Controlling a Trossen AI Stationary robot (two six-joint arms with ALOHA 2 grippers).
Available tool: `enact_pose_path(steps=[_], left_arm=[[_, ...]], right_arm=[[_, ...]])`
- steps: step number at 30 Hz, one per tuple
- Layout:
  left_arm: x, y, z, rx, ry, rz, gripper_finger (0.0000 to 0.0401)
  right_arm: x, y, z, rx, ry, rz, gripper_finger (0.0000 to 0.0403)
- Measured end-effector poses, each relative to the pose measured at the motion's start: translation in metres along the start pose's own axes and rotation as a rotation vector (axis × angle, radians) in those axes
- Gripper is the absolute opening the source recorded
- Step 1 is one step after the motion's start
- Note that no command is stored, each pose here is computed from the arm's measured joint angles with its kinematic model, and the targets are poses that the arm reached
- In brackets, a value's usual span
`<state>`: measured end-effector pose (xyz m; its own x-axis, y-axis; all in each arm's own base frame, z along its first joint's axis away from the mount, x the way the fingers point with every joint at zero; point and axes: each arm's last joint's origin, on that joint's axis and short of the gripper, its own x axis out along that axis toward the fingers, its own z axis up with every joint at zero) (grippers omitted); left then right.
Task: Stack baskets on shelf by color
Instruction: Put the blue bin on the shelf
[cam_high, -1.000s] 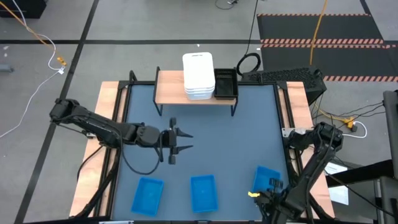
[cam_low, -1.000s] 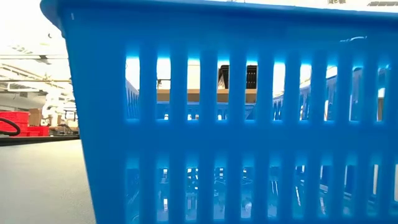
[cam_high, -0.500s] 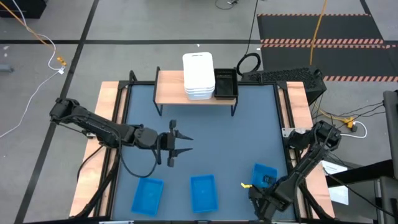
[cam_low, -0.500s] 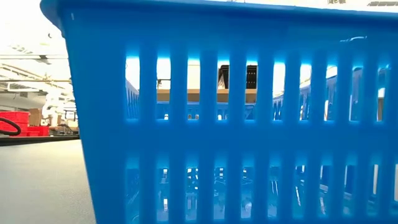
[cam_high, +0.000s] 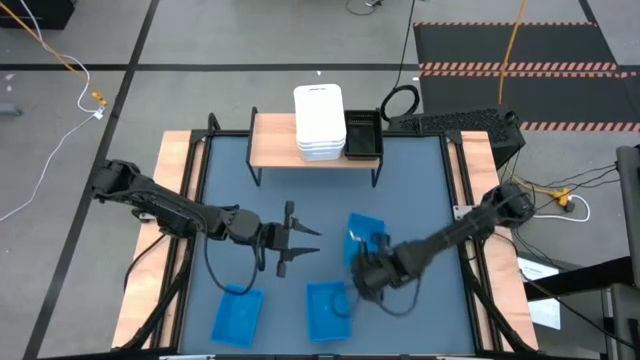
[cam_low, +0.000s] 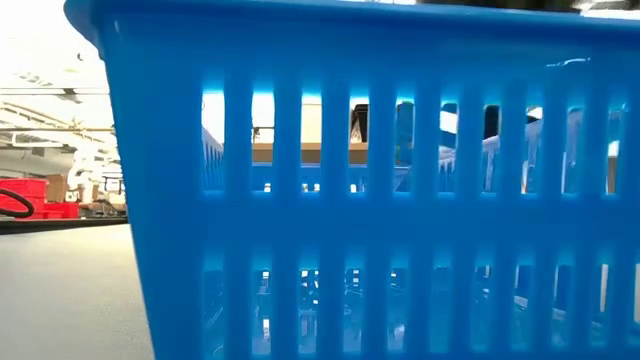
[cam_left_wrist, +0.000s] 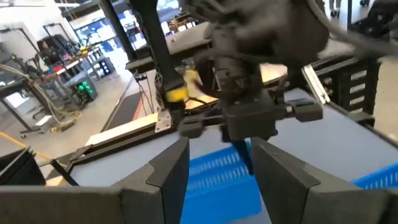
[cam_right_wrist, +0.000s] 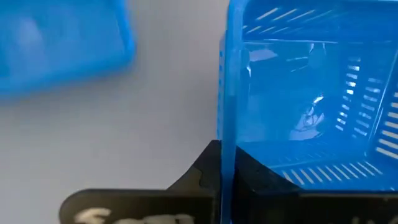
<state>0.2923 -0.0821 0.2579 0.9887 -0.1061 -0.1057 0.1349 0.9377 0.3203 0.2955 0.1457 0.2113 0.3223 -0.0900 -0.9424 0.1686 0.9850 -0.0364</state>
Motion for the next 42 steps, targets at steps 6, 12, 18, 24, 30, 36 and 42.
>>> enact_pose_path(steps=[6, 12, 18, 24, 30, 36, 42], left_arm=[[-0.017, -0.003, 0.007, 0.045, 0.088, 0.069, 0.0175], [-0.086, -0.001, 0.04, -0.015, 0.217, 0.445, 0.0175], [-0.136, 0.006, 0.05, -0.246, 0.164, 0.466, 0.0175], [-0.146, 0.01, 0.036, -0.249, 0.255, 0.612, 0.0175], [-0.153, 0.018, 0.03, -0.185, 0.298, 0.728, 0.0175], [-0.161, 0.028, 0.03, -0.127, 0.317, 0.782, 0.0175], [-0.169, 0.04, 0.032, -0.148, 0.303, 0.834, 0.0175]], right_arm=[[-0.01, -0.013, 0.051, -0.139, -0.255, 0.133, 0.0001], [-0.042, -0.037, 0.098, -0.249, -0.428, 0.131, 0.0001], [-0.051, -0.065, 0.164, -0.368, -0.456, 0.095, 0.0], [-0.048, -0.103, 0.231, -0.419, -0.5, -0.105, 0.0], [-0.039, -0.159, 0.247, -0.365, -0.563, -0.325, 0.0], [-0.013, -0.19, 0.246, -0.303, -0.529, -0.371, 0.0], [0.016, -0.198, 0.241, -0.326, -0.534, -0.402, 0.0]])
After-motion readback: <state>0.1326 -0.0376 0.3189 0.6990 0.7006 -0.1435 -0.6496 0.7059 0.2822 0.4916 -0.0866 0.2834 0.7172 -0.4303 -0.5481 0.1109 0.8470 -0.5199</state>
